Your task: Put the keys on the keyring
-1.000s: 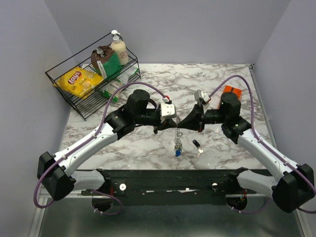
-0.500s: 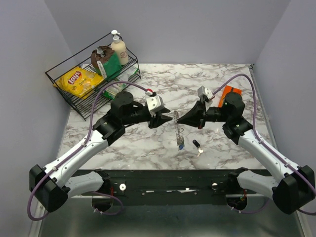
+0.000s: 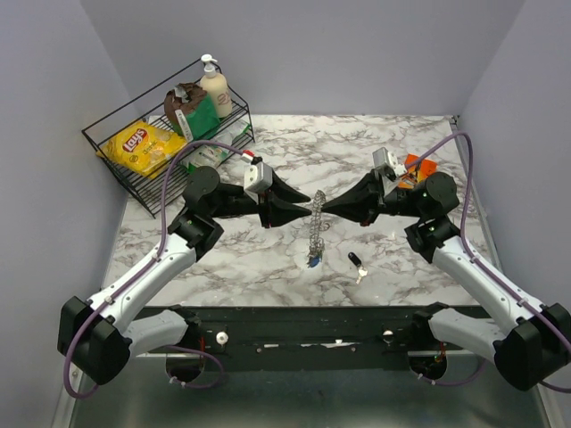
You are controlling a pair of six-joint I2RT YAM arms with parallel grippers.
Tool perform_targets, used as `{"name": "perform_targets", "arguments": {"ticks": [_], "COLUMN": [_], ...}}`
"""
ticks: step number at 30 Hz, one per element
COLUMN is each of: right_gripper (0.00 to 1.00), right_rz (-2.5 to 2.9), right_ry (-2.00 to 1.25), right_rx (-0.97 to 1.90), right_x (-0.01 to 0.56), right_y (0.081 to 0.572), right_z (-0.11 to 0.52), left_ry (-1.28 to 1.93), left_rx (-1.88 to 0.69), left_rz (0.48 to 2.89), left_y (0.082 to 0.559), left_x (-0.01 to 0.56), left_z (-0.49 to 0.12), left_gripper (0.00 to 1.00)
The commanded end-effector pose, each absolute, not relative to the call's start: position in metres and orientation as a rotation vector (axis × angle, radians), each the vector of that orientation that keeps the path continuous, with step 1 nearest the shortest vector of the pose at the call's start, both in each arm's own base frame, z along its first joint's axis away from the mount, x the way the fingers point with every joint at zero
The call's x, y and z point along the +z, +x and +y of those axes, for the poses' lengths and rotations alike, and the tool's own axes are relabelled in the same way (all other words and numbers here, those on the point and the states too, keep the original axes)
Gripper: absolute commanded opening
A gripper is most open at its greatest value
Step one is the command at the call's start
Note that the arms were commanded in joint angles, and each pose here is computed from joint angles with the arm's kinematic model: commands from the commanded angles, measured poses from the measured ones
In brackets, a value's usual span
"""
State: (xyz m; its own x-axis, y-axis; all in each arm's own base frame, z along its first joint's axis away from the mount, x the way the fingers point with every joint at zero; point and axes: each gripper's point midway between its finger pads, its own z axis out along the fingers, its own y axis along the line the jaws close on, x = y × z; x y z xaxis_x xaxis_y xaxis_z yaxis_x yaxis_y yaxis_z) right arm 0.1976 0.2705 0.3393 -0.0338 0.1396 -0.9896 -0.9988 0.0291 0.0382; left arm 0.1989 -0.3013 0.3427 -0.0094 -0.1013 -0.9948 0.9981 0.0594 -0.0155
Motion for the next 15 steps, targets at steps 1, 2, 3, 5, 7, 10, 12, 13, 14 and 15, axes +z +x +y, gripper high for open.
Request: {"name": "perform_targets", "arguments": {"ticks": [1, 2, 3, 5, 7, 10, 12, 13, 14, 15], "right_gripper": [0.01, 0.01, 0.01, 0.01, 0.01, 0.01, 0.01, 0.01, 0.01, 0.01], "right_rz": [1.051, 1.048, 1.044, 1.048, 1.049, 1.051, 1.055, 1.056, 1.058, 1.058], "right_ry": [-1.046, -1.045, -1.047, -1.047, -1.045, -1.041, -1.042, -1.042, -1.041, -1.041], "right_rx": [1.282, 1.284, 1.285, 1.289, 1.290, 1.288, 1.290, 1.290, 1.291, 1.291], "right_x": [0.3593, 0.3604, 0.3615, 0.3607, 0.3605, 0.3606, 0.3594, 0.3592, 0.3589, 0.3589], "right_y": [0.1947, 0.1948, 0.1944, 0.1953, 0.1955, 0.1963, 0.1968, 0.1969, 0.1969, 0.1969], "right_z": [0.2716, 0.2718, 0.2719, 0.2726, 0.2725, 0.2726, 0.2729, 0.2729, 0.2729, 0.2729], "left_ry": [1.135, 1.133, 1.131, 1.133, 1.134, 1.140, 1.145, 1.145, 1.148, 1.150], "left_rx": [-1.298, -1.296, -1.298, -1.301, -1.308, -1.308, -1.309, -1.311, -1.312, -1.315], "left_rz": [1.089, 1.096, 1.102, 1.103, 1.094, 1.092, 1.094, 1.093, 1.090, 1.090], "left_y": [0.1822, 0.1844, 0.1852, 0.1860, 0.1848, 0.1857, 0.1873, 0.1871, 0.1867, 0.1868], "left_x": [0.3542, 0.3535, 0.3524, 0.3510, 0.3523, 0.3529, 0.3526, 0.3530, 0.3531, 0.3531], "left_z": [-0.3065, -0.3075, -0.3080, -0.3093, -0.3107, -0.3125, -0.3134, -0.3139, -0.3144, -0.3153], "left_gripper": [0.41, 0.40, 0.40, 0.39, 0.38, 0.35, 0.35, 0.35, 0.35, 0.34]}}
